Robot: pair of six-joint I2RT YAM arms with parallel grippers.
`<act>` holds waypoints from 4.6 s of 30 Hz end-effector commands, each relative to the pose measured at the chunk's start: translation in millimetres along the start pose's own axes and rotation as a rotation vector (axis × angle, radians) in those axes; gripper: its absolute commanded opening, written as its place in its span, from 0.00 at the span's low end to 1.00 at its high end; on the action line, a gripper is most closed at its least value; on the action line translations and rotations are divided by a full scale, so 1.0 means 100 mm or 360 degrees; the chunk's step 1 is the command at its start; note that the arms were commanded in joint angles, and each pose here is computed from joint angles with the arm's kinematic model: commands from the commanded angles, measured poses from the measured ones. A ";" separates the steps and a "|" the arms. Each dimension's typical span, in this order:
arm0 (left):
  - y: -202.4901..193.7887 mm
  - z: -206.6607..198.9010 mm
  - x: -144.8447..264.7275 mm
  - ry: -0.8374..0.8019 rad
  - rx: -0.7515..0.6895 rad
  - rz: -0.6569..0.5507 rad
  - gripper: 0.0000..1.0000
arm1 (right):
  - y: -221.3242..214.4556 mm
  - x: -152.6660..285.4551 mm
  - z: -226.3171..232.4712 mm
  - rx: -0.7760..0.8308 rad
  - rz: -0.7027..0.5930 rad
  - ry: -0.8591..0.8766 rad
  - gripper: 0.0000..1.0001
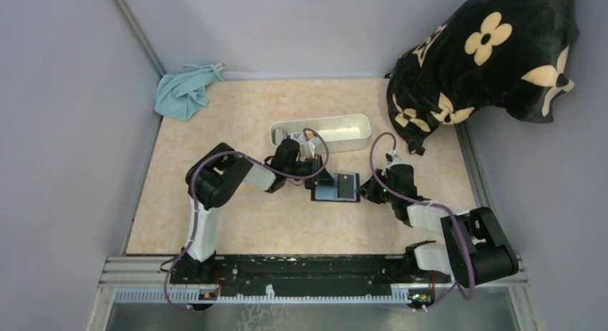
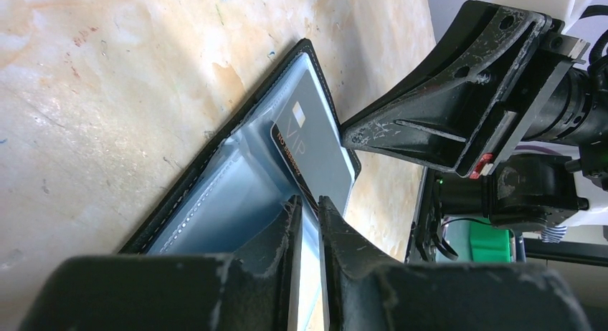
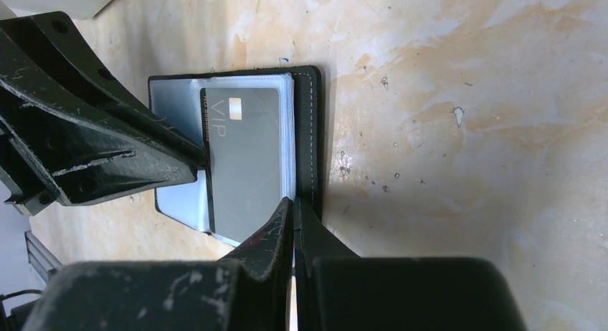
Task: Take the credit cards out of the card holder
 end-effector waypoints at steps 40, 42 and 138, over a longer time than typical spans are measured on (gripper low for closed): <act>-0.62 0.42 -0.06 0.0264 0.0443 0.0298 0.00 | -0.04 -0.02 -0.01 0.0011 0.0017 -0.0003 0.00; -0.59 0.42 -0.02 0.0261 0.0438 0.0288 0.00 | -0.04 -0.02 -0.01 0.0008 0.0021 -0.0006 0.00; -0.11 0.13 0.56 0.0226 0.0306 0.0197 0.25 | -0.03 -0.17 0.66 0.0239 0.0091 0.0537 0.08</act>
Point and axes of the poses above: each gripper's point midway between its finger pads, its own x axis back along the fingers, its own z axis along the line the jaws close on, y = z × x, the point moved 4 cm from there along x, back along the fingers, and after that the axes turned 3 degrees about x, right-handed, at the moved point
